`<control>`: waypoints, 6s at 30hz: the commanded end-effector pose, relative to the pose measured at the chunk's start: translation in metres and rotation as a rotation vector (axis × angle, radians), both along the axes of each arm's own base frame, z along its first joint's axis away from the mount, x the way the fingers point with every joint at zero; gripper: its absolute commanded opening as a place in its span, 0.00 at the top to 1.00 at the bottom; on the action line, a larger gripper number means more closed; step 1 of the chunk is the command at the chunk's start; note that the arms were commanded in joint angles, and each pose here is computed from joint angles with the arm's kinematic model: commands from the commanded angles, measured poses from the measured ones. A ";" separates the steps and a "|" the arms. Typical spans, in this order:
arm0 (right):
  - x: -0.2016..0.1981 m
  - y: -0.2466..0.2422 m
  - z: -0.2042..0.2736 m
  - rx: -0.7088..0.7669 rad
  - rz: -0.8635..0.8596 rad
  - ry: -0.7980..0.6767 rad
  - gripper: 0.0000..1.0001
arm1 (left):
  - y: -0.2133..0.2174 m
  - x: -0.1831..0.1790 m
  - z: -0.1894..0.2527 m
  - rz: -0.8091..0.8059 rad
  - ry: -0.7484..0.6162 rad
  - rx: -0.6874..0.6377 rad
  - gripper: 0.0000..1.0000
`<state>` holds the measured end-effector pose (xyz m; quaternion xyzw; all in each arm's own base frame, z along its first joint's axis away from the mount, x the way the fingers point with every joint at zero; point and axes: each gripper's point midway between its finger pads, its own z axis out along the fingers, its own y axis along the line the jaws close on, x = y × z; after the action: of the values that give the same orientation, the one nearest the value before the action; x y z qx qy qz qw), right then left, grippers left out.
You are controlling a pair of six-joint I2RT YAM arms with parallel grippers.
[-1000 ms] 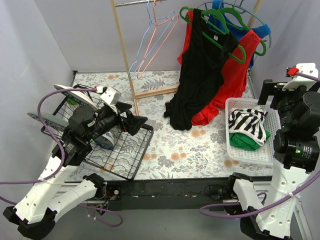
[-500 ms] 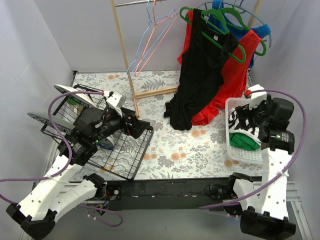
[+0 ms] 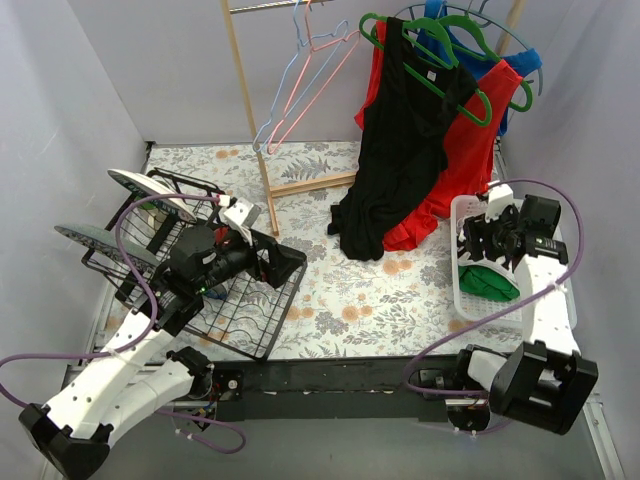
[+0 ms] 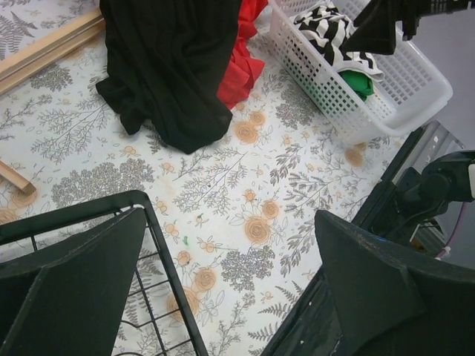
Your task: Place the tank top on the hanger
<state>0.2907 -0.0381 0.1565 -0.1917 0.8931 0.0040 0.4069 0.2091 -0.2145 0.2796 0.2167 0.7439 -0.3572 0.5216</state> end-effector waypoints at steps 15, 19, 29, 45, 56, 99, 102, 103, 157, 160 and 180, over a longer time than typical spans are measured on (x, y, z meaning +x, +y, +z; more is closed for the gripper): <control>0.059 0.020 -0.006 0.265 -0.001 0.014 0.65 | 0.001 -0.008 -0.014 -0.011 0.002 -0.032 0.02; 0.059 0.021 -0.003 0.274 -0.004 0.018 0.65 | 0.000 -0.009 -0.013 -0.017 0.008 -0.041 0.02; 0.049 0.033 -0.024 0.353 0.006 0.122 0.80 | 0.000 -0.012 -0.012 -0.020 0.020 -0.062 0.02; 0.042 0.024 0.103 0.226 -0.006 -0.214 0.99 | -0.001 -0.013 -0.006 -0.024 0.018 -0.069 0.02; 0.034 0.029 0.089 0.222 0.060 -0.091 0.52 | -0.005 -0.010 0.001 -0.037 0.010 -0.075 0.02; -0.013 0.086 0.324 0.254 0.318 -0.657 0.99 | 0.000 -0.012 0.039 -0.024 -0.057 -0.103 0.02; -0.033 0.115 0.361 0.370 0.469 -0.693 0.99 | 0.001 -0.011 0.043 -0.016 -0.064 -0.098 0.02; -0.037 0.122 0.367 0.409 0.505 -0.687 0.99 | 0.002 -0.011 0.044 -0.015 -0.069 -0.094 0.02; 0.000 0.123 0.010 0.158 0.428 0.024 0.32 | -0.212 0.002 -0.190 0.109 0.352 0.439 0.31; -0.003 0.124 -0.013 0.177 0.432 0.111 0.39 | -0.204 0.009 -0.205 0.153 0.336 0.472 0.42; 0.023 0.143 0.009 0.073 0.513 0.093 0.99 | -0.108 0.002 -0.149 0.254 0.389 0.287 1.00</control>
<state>0.2850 0.1037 0.0873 -0.3728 0.8721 0.1857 0.2568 0.2040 -0.3495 0.0813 0.1670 0.9081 -0.1769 0.3408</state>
